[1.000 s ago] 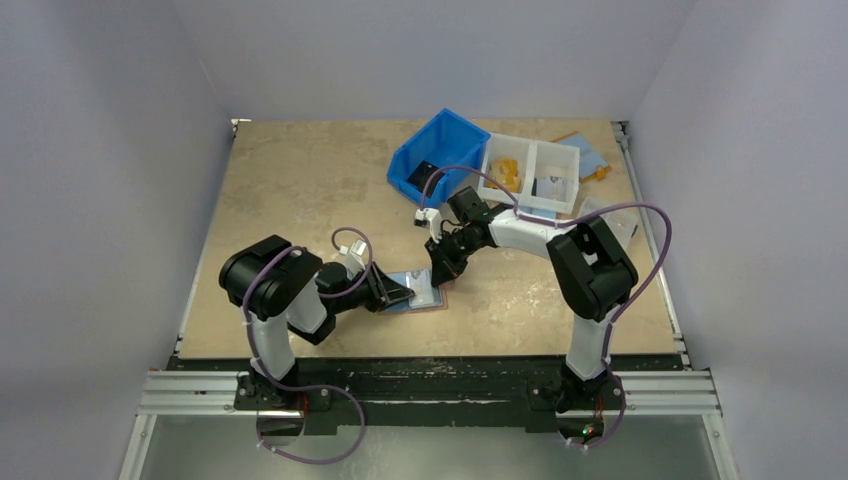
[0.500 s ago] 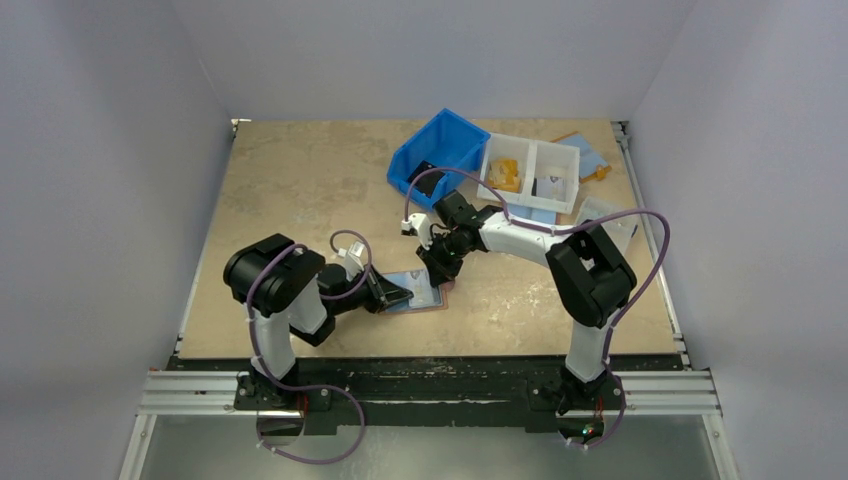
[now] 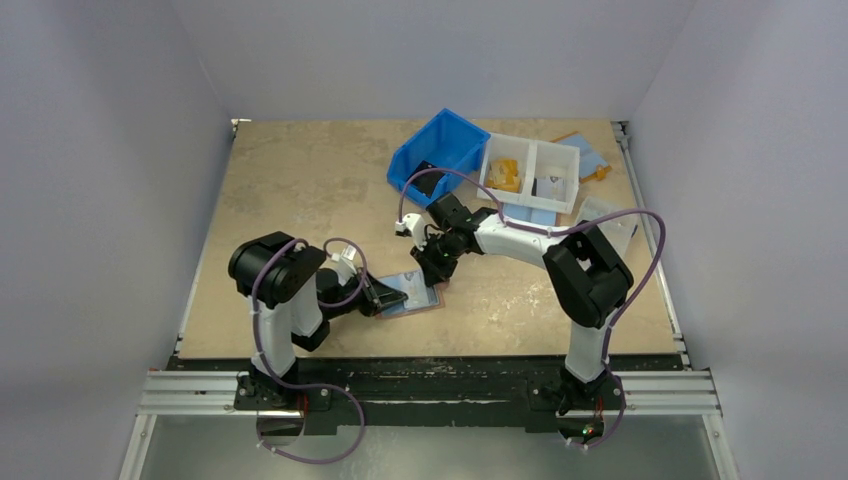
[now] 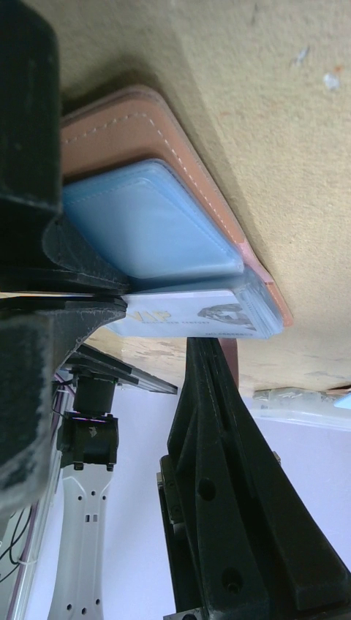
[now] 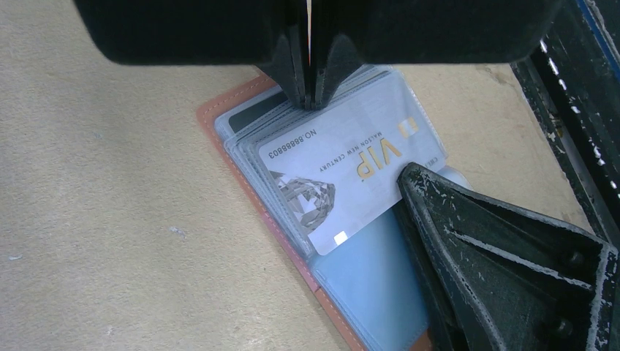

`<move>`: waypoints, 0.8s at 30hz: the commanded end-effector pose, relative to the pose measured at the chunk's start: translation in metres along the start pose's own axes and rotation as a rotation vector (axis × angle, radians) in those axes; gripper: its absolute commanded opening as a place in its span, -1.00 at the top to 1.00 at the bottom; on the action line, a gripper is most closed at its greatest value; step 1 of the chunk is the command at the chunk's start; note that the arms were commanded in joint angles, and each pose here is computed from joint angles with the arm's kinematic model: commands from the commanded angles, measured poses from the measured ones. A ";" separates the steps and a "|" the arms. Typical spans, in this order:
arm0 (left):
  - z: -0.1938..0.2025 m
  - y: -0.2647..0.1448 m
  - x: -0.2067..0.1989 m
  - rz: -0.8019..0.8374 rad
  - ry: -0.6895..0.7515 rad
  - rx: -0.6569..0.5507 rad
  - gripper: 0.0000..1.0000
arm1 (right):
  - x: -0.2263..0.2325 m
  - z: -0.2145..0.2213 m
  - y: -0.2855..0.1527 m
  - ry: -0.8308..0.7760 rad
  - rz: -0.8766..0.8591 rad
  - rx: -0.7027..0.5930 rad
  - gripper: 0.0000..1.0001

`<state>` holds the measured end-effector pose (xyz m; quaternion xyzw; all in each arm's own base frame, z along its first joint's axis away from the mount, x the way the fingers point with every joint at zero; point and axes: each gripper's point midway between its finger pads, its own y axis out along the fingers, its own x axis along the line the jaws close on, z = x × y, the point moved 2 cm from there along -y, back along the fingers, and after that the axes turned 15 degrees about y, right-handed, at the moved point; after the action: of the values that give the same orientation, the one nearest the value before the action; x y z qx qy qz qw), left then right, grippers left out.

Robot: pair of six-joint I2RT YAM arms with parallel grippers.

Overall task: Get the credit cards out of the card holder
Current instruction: Remove the credit card from the card holder.

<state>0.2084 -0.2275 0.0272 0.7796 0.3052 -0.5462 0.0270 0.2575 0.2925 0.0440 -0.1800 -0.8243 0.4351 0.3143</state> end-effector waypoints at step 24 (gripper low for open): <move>-0.002 -0.017 0.001 -0.126 0.086 0.060 0.90 | -0.039 0.046 0.025 -0.015 0.143 0.144 0.79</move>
<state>0.2081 -0.2163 0.0354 0.7761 0.3443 -0.5276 -0.0290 0.2595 0.3008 0.0439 -0.1696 -0.8365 0.4228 0.3045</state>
